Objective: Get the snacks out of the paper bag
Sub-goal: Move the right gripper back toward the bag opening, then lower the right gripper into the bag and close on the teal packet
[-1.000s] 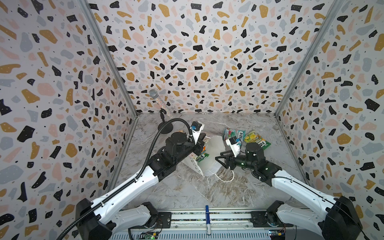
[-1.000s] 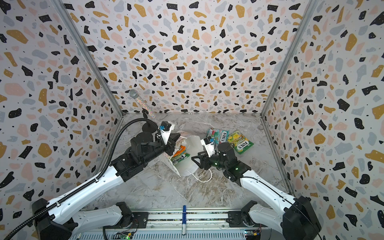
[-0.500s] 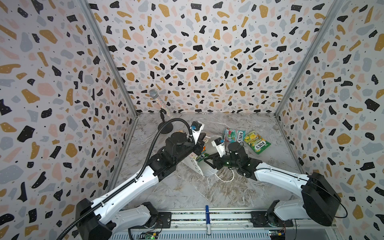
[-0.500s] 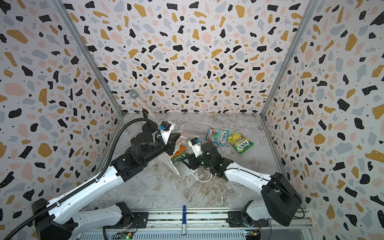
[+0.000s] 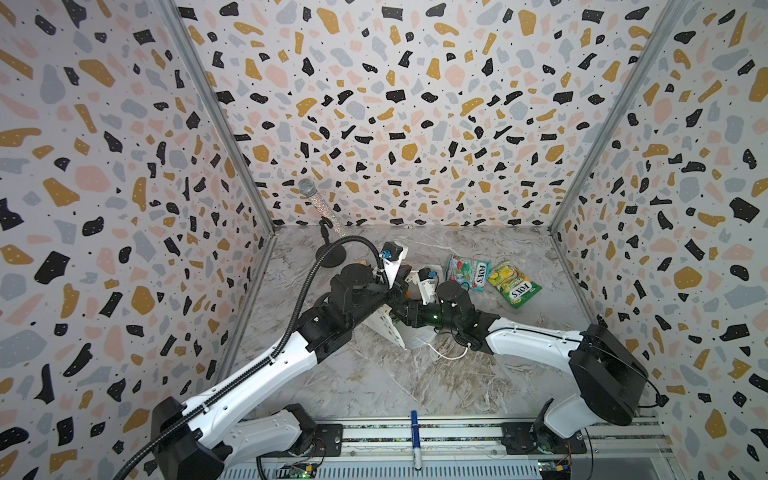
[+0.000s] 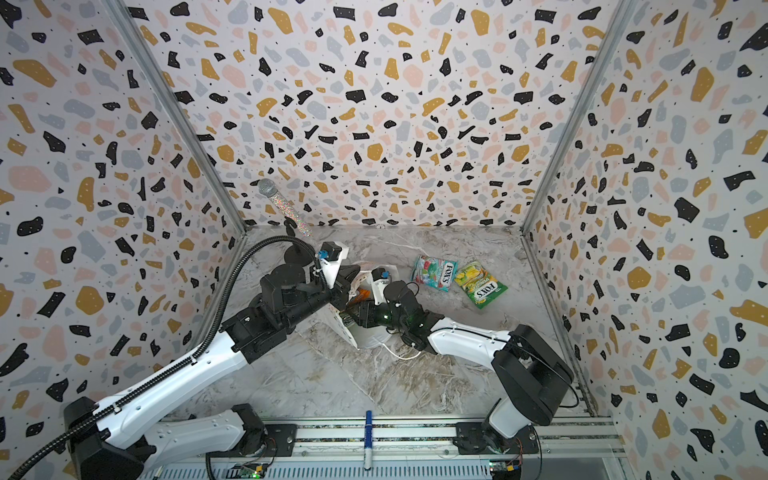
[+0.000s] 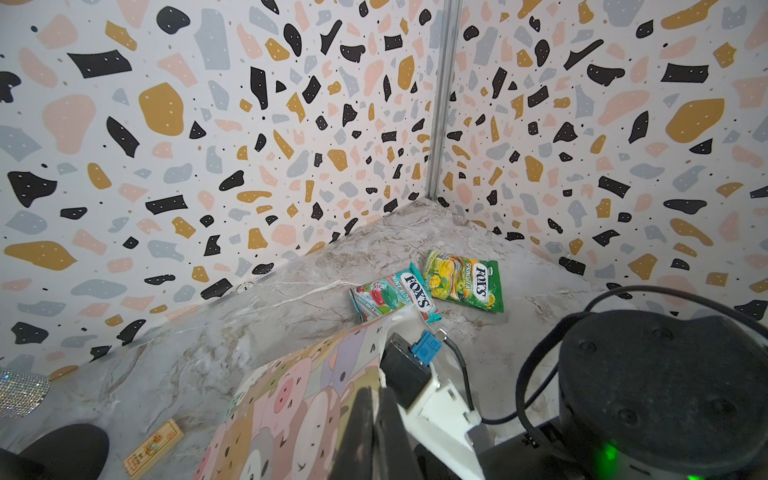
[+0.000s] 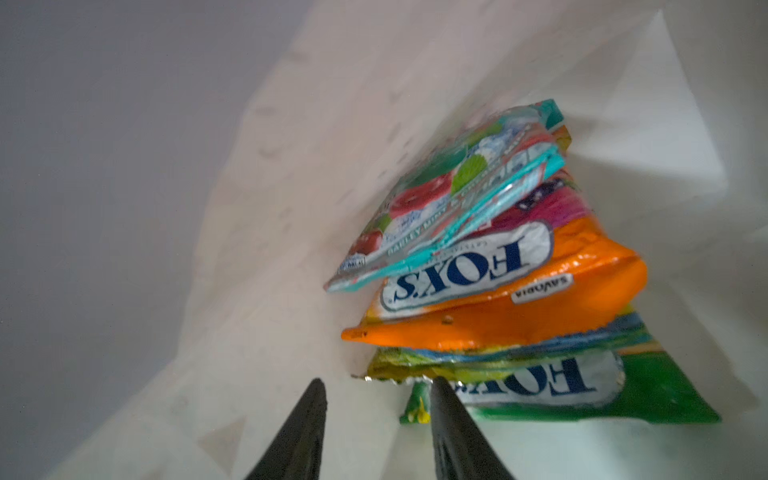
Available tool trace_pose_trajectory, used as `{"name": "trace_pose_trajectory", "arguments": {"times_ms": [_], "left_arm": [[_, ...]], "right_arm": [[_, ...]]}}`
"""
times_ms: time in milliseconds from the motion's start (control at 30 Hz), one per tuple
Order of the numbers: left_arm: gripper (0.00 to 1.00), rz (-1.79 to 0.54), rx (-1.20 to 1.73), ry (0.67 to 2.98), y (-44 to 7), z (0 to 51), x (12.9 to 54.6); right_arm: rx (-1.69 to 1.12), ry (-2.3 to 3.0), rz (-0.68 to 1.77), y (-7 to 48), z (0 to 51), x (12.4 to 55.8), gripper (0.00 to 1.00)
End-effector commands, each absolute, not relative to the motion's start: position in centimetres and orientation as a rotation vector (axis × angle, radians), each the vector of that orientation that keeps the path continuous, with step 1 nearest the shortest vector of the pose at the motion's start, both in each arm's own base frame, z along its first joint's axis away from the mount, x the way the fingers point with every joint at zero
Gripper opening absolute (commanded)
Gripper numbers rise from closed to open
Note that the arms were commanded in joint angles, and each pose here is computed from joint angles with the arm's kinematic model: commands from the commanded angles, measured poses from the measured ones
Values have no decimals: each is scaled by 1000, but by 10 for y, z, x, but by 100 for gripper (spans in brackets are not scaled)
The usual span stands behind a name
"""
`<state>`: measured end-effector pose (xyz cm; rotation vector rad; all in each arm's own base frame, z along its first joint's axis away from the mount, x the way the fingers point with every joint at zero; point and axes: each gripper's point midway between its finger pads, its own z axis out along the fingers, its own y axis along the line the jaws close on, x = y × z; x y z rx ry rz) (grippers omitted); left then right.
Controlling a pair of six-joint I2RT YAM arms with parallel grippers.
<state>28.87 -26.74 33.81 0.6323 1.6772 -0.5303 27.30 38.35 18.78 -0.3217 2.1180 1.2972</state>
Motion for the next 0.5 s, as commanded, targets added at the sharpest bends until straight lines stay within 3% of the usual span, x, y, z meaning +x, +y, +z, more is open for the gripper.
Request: {"name": "trace_pose_trajectory", "arguments": {"times_ms": [0,467], "left_arm": [[0,-557,621,1609,-267,355,285],[0,-602,675,1589,-275,356,277]], "right_arm": [[-171,2033,1401,388,216,281,42],[80,2095,1333,387,201,308,40]]}}
